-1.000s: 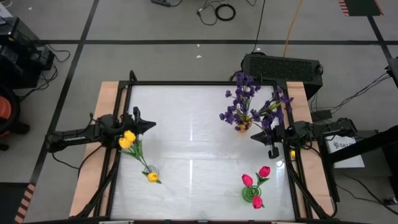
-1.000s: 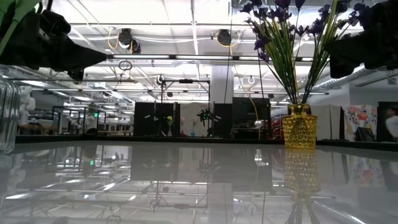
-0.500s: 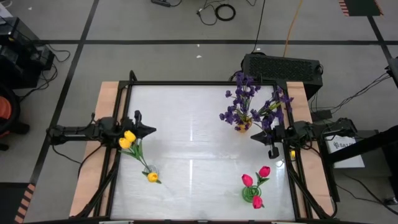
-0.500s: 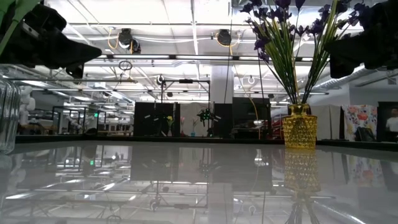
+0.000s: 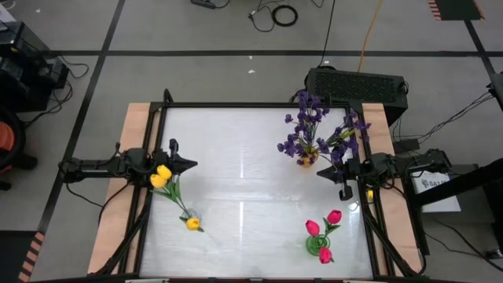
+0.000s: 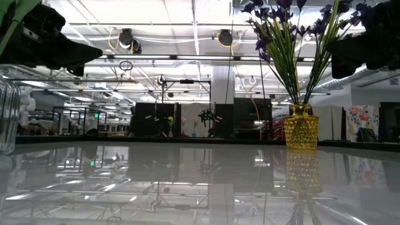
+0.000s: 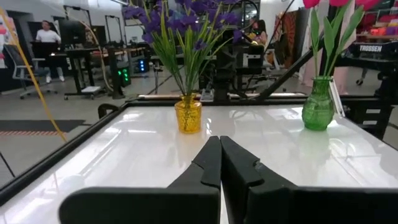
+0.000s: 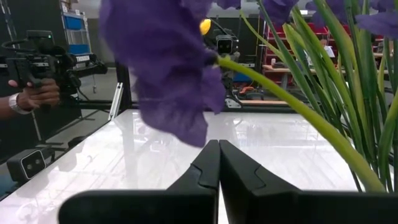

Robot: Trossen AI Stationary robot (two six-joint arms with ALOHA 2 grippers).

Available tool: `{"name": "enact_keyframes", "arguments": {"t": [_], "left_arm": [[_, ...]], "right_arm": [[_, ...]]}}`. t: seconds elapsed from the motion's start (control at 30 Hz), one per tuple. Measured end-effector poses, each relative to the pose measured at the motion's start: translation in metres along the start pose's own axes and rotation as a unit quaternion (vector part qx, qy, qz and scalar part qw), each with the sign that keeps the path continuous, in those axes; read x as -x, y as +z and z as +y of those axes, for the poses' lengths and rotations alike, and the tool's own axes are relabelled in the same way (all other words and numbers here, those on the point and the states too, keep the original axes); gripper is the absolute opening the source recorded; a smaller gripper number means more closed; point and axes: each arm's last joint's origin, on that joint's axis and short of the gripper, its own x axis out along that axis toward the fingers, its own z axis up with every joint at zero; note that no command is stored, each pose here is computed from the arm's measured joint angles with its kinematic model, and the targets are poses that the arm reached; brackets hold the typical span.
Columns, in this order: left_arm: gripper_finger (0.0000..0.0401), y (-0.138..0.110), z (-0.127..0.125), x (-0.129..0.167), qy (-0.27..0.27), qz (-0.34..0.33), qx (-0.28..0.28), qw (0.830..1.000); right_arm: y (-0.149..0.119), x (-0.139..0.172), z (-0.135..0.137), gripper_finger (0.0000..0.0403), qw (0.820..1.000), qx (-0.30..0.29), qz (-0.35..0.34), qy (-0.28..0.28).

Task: Sort flowers into vase by color
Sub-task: Return to Home Position

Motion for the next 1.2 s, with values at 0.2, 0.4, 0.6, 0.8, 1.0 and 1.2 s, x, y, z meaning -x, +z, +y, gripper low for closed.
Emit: {"name": "enact_keyframes", "arguments": {"t": [0.2, 0.4, 0.6, 0.8, 1.0, 1.2], "left_arm": [[0.0011, -0.0002, 0.0000, 0.0000, 0.000, 0.001, 0.003, 1.000], [0.0015, 0.0004, 0.0001, -0.0001, 0.001, -0.003, 0.002, 1.000], [0.0017, 0.0006, 0.0001, -0.0001, 0.002, -0.004, 0.002, 1.000], [0.0017, 0.0006, 0.0001, -0.0001, 0.002, -0.004, 0.002, 1.000], [0.0017, 0.0006, 0.0001, -0.0001, 0.002, -0.005, 0.003, 1.000], [0.0018, 0.0007, 0.0001, -0.0001, 0.002, -0.005, 0.003, 1.000]], "right_arm": [[0.0000, 0.0000, 0.0000, 0.0000, 1.000, 0.000, 0.000, 0.000], [0.0000, 0.0000, 0.0000, 0.0000, 1.000, 0.000, 0.000, 0.000], [-0.0001, 0.0000, 0.0000, 0.0000, 1.000, 0.000, 0.000, 0.000], [-0.0001, 0.0000, 0.0000, 0.0000, 1.000, 0.000, 0.000, 0.000], [-0.0001, 0.0000, 0.0000, 0.0000, 1.000, 0.000, 0.000, 0.000], [-0.0002, 0.0000, 0.0000, 0.0000, 1.000, 0.000, 0.000, 0.000]]}}
